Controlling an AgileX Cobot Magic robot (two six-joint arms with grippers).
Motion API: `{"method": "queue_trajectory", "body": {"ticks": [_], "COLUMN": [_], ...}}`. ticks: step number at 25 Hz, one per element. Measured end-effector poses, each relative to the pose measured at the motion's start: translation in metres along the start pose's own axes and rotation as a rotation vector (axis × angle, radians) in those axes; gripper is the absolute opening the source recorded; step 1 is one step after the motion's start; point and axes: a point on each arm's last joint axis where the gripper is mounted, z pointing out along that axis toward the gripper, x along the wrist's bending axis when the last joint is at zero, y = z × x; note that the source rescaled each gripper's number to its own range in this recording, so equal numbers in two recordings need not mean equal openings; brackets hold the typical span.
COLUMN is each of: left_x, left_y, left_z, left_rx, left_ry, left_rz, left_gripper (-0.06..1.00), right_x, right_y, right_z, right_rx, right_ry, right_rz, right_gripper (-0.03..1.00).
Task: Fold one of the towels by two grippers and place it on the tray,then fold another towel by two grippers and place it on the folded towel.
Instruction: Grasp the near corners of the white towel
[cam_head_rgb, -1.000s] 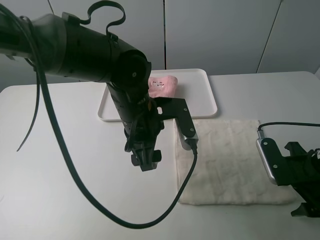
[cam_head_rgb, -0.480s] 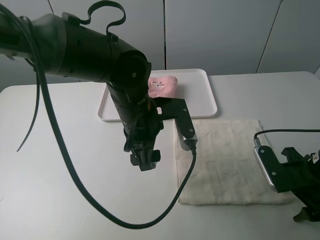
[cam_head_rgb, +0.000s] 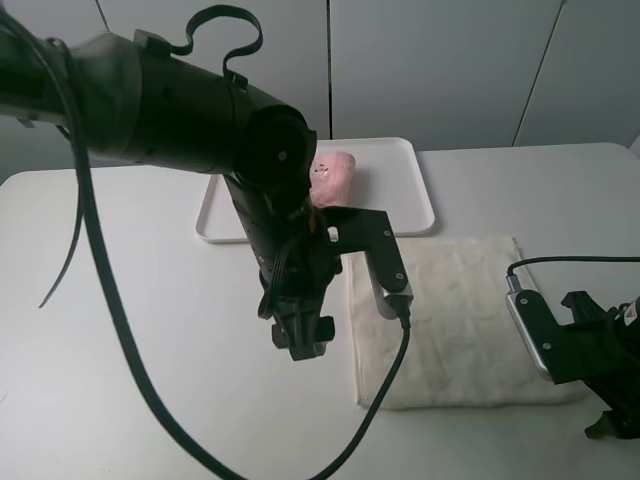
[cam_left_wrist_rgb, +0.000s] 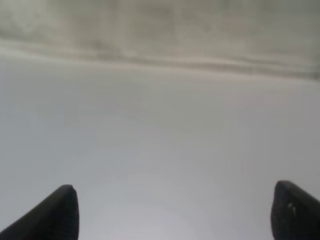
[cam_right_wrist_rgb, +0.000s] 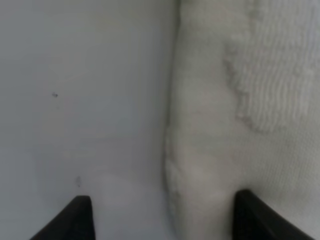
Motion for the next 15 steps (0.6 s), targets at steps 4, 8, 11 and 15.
{"method": "queue_trajectory", "body": {"ticks": [4,8,11,15], "left_x": [-0.024,-0.036,-0.042,-0.060], "left_y": [0.015,0.025,0.030,0.038], "left_z": [0.000,0.000,0.001,0.015], "left_rx": [-0.016,-0.056,-0.082,-0.070], "left_ry": [-0.006,0.005,-0.005,-0.039], "left_rz": [0.071,0.090,0.086,0.109], "left_gripper": [0.99,0.99,0.99,0.99], "right_x": [0.000,0.000,-0.001,-0.001], "right_y": [0.000,0.000,0.000,0.000], "right_z": [0.000,0.000,0.000,0.000], "right_rx": [0.000,0.002,0.002,0.003], "right_ry": [-0.002,-0.004,-0.006,-0.008], "right_rz": [0.000,0.016,0.019,0.031], "right_gripper": [0.64,0.64,0.64,0.64]}}
